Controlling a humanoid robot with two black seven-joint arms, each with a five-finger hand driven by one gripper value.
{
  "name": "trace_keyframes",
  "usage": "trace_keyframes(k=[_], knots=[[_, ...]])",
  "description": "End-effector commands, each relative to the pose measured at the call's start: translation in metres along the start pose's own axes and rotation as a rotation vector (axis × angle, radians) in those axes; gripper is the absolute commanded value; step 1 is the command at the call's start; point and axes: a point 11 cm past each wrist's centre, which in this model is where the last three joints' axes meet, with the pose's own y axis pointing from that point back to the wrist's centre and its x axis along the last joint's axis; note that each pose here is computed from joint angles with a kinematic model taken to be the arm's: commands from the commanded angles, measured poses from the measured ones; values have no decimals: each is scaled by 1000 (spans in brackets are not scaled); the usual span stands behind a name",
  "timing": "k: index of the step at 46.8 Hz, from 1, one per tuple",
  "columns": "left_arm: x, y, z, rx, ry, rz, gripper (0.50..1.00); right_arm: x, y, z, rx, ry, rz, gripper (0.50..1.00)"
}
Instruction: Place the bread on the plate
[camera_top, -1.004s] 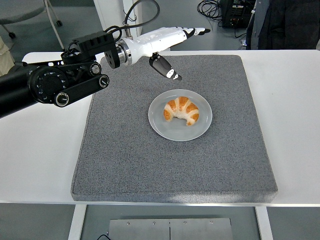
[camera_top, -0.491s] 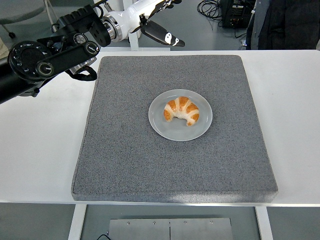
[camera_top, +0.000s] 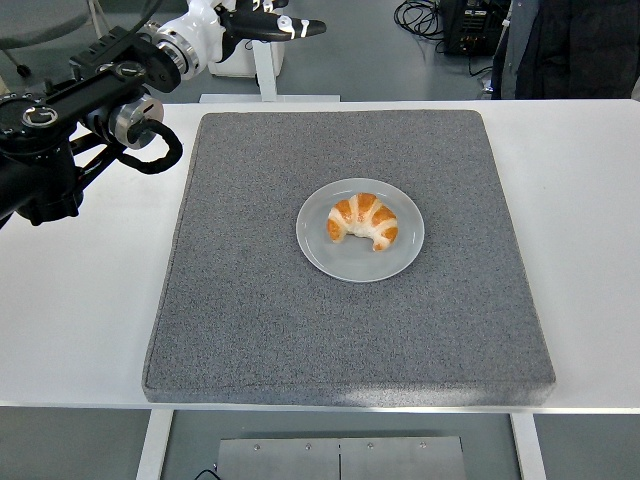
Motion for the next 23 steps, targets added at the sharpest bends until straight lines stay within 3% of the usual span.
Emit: trace_keyframes(k=[1, 6, 23], knots=[[14, 4, -10, 2, 67, 44, 980, 0, 0, 0, 0, 0, 0, 1000], [39, 9, -31, 13, 162, 122, 980, 0, 0, 0, 0, 0, 0, 1000], [52, 7, -76, 10, 496, 147, 980, 0, 0, 0, 0, 0, 0, 1000]])
